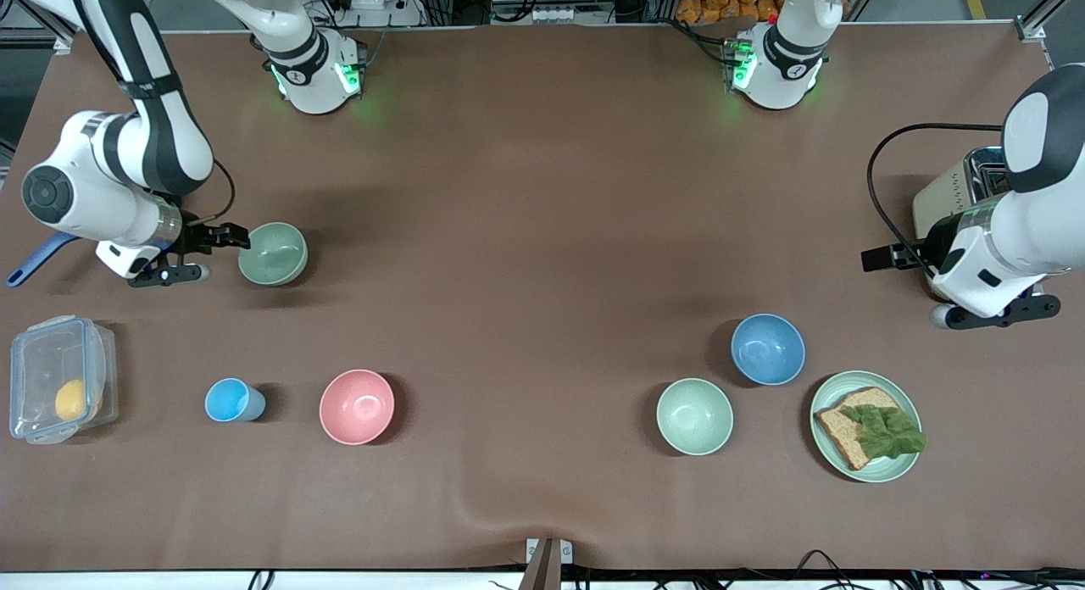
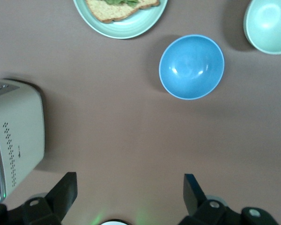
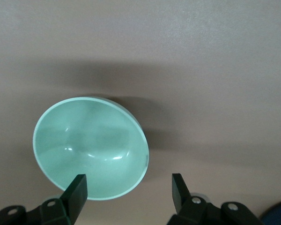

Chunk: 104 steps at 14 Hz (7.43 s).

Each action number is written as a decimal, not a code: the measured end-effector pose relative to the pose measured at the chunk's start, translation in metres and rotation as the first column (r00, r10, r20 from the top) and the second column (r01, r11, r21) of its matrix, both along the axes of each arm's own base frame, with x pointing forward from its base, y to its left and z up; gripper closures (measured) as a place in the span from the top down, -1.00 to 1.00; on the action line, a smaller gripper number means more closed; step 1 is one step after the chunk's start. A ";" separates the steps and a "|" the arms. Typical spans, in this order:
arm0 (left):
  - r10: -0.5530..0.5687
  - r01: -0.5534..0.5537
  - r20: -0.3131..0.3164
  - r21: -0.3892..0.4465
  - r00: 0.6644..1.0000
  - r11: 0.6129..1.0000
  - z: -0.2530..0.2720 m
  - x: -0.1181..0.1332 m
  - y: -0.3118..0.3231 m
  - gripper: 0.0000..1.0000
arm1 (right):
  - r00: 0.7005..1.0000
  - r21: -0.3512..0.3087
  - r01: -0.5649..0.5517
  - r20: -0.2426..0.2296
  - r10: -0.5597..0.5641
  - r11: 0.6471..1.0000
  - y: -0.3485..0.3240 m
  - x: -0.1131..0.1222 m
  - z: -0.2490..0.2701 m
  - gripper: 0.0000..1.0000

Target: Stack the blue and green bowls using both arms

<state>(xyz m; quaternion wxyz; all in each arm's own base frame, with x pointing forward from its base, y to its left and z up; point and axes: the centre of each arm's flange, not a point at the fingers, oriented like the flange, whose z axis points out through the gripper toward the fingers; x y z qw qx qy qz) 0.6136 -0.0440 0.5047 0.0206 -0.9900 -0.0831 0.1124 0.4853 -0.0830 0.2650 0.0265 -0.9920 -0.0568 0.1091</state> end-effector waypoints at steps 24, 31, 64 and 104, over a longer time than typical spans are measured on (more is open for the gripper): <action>-0.117 0.115 0.072 0.035 0.990 0.993 -0.177 0.045 -0.133 1.00 | 0.993 0.016 0.026 -0.119 -0.024 1.000 0.097 0.015 0.025 -0.92; -0.097 0.091 0.068 0.080 0.993 0.993 -0.184 0.052 -0.100 1.00 | 0.987 -0.038 0.160 -0.011 -0.160 0.986 0.313 -0.015 0.054 -0.92; -0.018 0.016 0.026 0.074 1.000 0.997 -0.239 0.052 -0.042 1.00 | 0.837 -0.001 0.547 0.013 -0.547 0.837 0.435 0.032 -0.009 0.80; 0.072 -0.061 0.125 -0.092 0.990 0.994 -0.191 0.002 -0.203 -0.88 | 0.277 -0.121 0.954 0.009 -0.961 0.274 0.439 0.019 -0.073 1.00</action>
